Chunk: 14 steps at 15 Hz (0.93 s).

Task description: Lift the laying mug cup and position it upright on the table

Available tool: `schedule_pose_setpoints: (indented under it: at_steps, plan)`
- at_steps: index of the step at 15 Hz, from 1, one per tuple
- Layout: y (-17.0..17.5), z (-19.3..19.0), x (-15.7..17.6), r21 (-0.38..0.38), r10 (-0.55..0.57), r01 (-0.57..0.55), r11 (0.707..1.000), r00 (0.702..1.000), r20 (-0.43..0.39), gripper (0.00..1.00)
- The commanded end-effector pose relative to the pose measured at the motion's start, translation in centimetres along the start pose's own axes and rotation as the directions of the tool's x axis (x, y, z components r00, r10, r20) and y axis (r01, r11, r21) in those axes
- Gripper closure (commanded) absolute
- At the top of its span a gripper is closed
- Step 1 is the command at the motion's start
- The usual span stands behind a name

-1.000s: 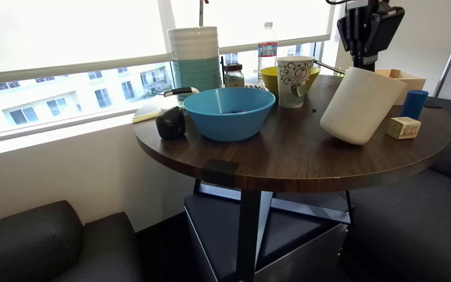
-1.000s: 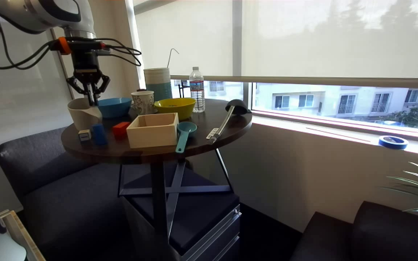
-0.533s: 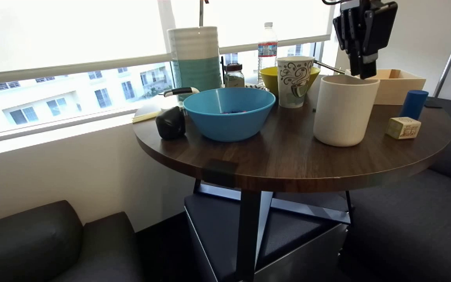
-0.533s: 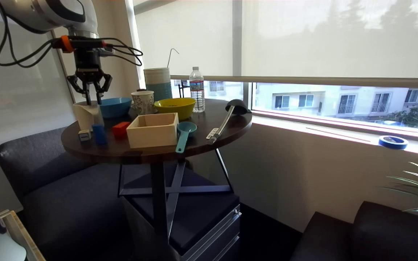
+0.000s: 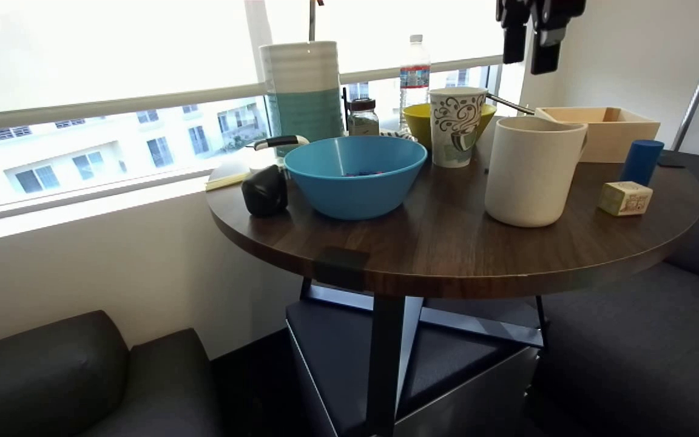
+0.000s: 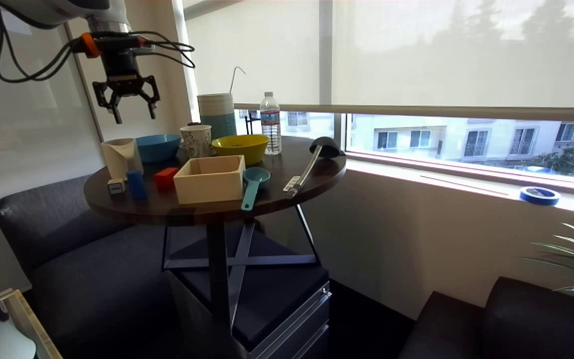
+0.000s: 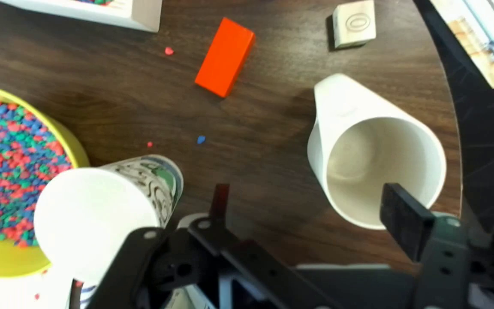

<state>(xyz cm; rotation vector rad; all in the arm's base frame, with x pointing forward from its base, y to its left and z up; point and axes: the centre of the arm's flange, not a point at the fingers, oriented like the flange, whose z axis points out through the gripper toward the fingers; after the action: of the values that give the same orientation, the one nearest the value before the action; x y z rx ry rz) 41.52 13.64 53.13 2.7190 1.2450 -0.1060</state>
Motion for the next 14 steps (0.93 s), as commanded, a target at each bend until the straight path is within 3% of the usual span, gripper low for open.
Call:
schedule_pose_setpoints:
  at_steps: [1,6,10,11,14]
  plan:
    - [-1.4,-2.8,-2.2,0.005,0.015,-0.014,1.000,0.980,-0.199,0.00]
    - [-3.4,-6.0,-4.7,0.037,0.011,0.003,0.999,0.924,-0.383,0.00]
    - [-4.6,-6.7,-6.4,0.030,0.015,-0.003,1.000,0.921,-0.390,0.00]
    - [-3.5,-7.1,-5.0,0.016,0.014,-0.009,1.000,0.931,-0.365,0.00]
    - [-4.0,-7.0,-5.8,0.011,0.012,-0.008,1.000,0.928,-0.371,0.00]
